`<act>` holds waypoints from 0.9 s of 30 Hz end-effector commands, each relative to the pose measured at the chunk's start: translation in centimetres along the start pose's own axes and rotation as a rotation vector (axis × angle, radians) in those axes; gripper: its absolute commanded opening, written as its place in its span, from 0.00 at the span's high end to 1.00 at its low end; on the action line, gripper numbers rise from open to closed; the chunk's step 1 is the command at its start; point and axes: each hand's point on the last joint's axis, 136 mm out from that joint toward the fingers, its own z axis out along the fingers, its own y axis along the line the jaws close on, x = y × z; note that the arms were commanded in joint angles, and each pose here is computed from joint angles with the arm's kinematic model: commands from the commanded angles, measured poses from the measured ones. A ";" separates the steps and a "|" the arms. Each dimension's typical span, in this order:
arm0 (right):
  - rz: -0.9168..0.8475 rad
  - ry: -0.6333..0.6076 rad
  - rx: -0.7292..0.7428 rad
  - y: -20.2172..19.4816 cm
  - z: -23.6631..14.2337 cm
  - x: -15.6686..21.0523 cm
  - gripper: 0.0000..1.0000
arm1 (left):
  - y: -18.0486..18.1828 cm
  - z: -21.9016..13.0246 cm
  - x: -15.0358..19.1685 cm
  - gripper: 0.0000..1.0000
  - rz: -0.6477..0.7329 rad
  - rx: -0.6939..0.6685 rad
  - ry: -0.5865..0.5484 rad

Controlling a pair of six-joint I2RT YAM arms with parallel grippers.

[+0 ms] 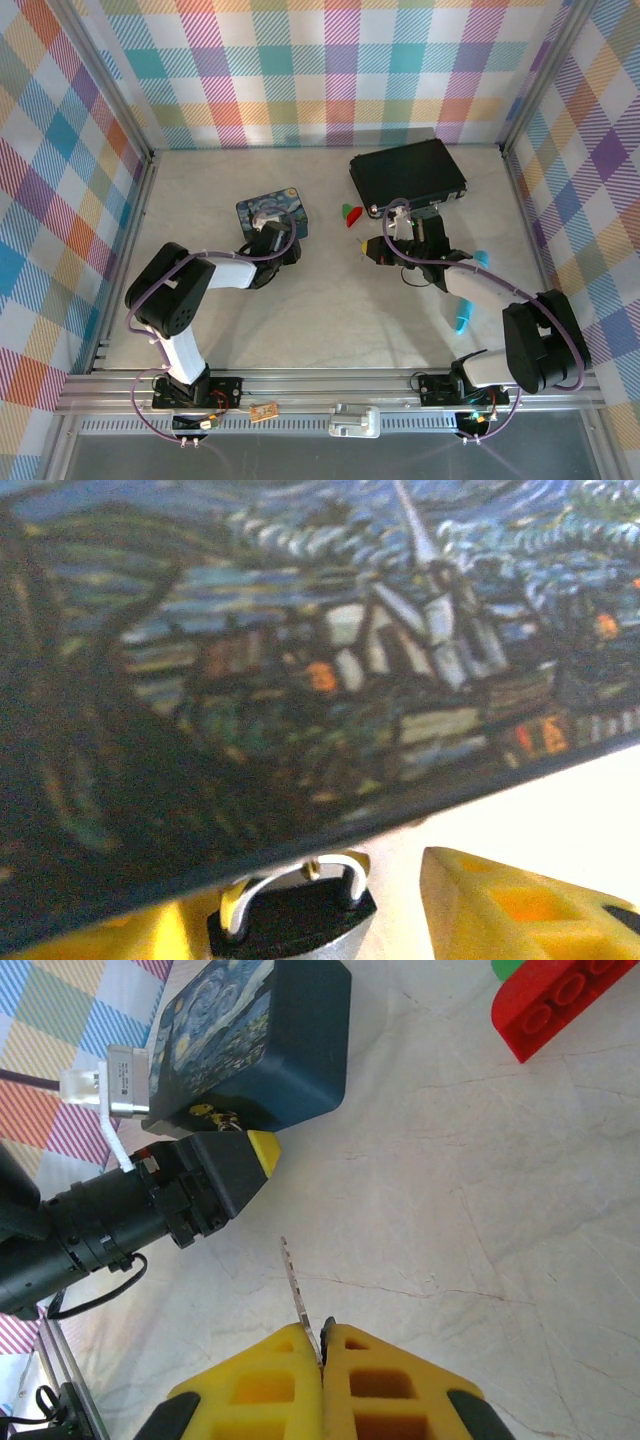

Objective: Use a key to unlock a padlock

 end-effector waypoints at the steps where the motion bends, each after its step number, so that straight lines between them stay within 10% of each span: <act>1: -0.026 -0.018 -0.042 1.1 0.3 -0.9 1.00 | -2.5 1.5 1.3 0.50 0.007 0.201 0.056; 10: -0.024 -0.010 -0.041 1.3 1.0 -1.6 1.00 | -1.6 2.3 1.6 0.71 -0.004 0.197 0.077; 20: -0.028 0.005 -0.039 1.7 1.0 -1.8 1.00 | 0.2 2.9 2.6 0.65 -0.005 0.097 0.149; 27: -0.033 -0.013 -0.033 2.2 0.2 -2.2 1.00 | 0.8 2.9 2.6 0.86 -0.026 0.061 0.146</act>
